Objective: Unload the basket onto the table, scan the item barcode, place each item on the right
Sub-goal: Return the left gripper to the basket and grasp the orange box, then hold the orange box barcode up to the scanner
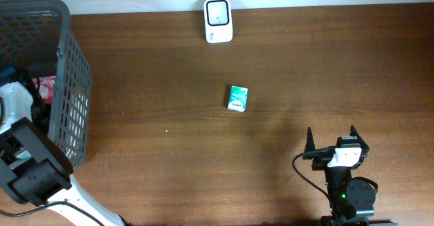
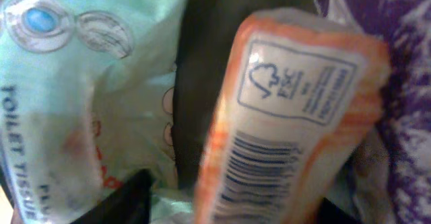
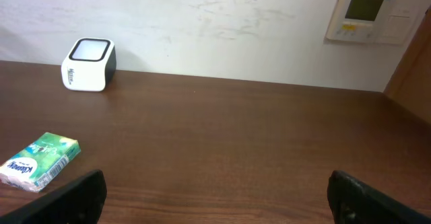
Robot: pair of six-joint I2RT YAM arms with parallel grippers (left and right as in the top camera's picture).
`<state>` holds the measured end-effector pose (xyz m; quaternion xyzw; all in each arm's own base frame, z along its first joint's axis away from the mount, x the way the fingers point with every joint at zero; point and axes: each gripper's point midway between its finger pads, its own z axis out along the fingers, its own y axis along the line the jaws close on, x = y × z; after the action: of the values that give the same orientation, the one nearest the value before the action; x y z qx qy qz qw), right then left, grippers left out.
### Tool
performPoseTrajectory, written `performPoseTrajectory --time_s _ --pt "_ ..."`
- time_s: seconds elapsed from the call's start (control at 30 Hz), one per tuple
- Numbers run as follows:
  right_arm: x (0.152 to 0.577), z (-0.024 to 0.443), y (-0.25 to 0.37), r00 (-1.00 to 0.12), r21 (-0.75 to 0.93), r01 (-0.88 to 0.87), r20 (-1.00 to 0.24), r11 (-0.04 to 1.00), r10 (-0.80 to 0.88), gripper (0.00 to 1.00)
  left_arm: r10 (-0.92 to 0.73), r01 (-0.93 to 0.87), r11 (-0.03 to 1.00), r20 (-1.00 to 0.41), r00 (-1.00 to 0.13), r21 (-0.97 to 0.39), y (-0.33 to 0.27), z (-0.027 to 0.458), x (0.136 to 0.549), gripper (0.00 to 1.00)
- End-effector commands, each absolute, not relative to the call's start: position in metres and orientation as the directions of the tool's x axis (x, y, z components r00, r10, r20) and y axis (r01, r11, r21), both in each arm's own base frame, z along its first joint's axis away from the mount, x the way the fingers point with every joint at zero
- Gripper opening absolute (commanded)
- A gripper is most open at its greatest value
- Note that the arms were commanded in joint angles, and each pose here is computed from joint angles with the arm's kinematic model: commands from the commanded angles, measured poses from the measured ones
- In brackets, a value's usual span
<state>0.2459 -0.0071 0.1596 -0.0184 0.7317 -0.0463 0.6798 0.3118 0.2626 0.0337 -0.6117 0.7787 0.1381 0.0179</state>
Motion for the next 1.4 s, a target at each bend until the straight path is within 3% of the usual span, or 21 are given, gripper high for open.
performPoseTrajectory --time_s 0.0,0.07,0.1,0.27,0.4,0.7,0.87,1.03,1.13,1.2,1.37 --pt "0.246 0.157 -0.009 -0.078 -0.098 0.049 -0.992 0.994 -0.094 0.98 -0.95 -0.95 0.23 -0.165 -0.266 0.209 0.256 0.023 0.306 0.34" --pt "0.246 0.157 -0.009 -0.078 -0.098 0.049 -0.992 0.994 -0.094 0.98 -0.948 -0.949 0.236 -0.163 -0.273 0.211 0.256 0.023 0.306 0.22" --pt "0.246 0.157 -0.009 -0.078 -0.098 0.049 -0.992 0.994 -0.094 0.98 -0.947 -0.947 0.243 -0.16 -0.279 0.212 0.255 0.024 0.306 0.0" --pt "0.246 0.157 -0.009 -0.078 -0.098 0.049 -0.992 0.994 -0.094 0.98 -0.946 -0.953 0.242 -0.171 -0.274 0.184 0.259 0.058 0.316 0.0" --pt "0.246 0.157 -0.009 -0.078 -0.098 0.049 -0.992 0.994 -0.094 0.98 -0.915 -0.939 0.343 -0.218 -0.34 0.026 0.255 0.119 0.345 0.0" --pt "0.246 0.157 -0.009 -0.078 -0.098 0.049 -0.992 0.994 -0.094 0.98 -0.844 -0.87 0.406 -0.48 -0.239 -0.28 0.234 0.265 0.352 0.0" --pt "0.246 0.157 -0.009 -0.078 -0.098 0.049 -0.992 0.994 -0.094 0.98 -0.806 -0.645 0.559 -0.526 -0.273 -0.522 0.169 0.338 0.376 0.0" --pt "0.246 0.157 -0.009 -0.078 -0.098 0.049 -0.992 0.994 -0.094 0.98 -0.586 -0.35 0.805 -0.734 -0.343 -0.479 0.084 0.407 0.394 0.0" --pt "0.246 0.157 -0.009 -0.078 -0.098 0.049 -0.992 0.994 -0.094 0.98 -0.54 -0.251 0.841 -0.734 -0.411 -0.479 0.035 0.408 0.398 0.0" --pt "0.246 0.157 -0.009 -0.078 -0.098 0.049 -0.992 0.994 -0.094 0.98 -0.483 -0.168 0.867 -0.704 -0.521 -0.47 -0.017 0.388 0.407 0.0" --pt "0.246 0.157 -0.009 -0.078 -0.098 0.049 -0.992 0.994 -0.094 0.99 -0.234 0.009 0.927 -0.595 -0.769 -0.375 -0.141 0.296 0.433 0.0"
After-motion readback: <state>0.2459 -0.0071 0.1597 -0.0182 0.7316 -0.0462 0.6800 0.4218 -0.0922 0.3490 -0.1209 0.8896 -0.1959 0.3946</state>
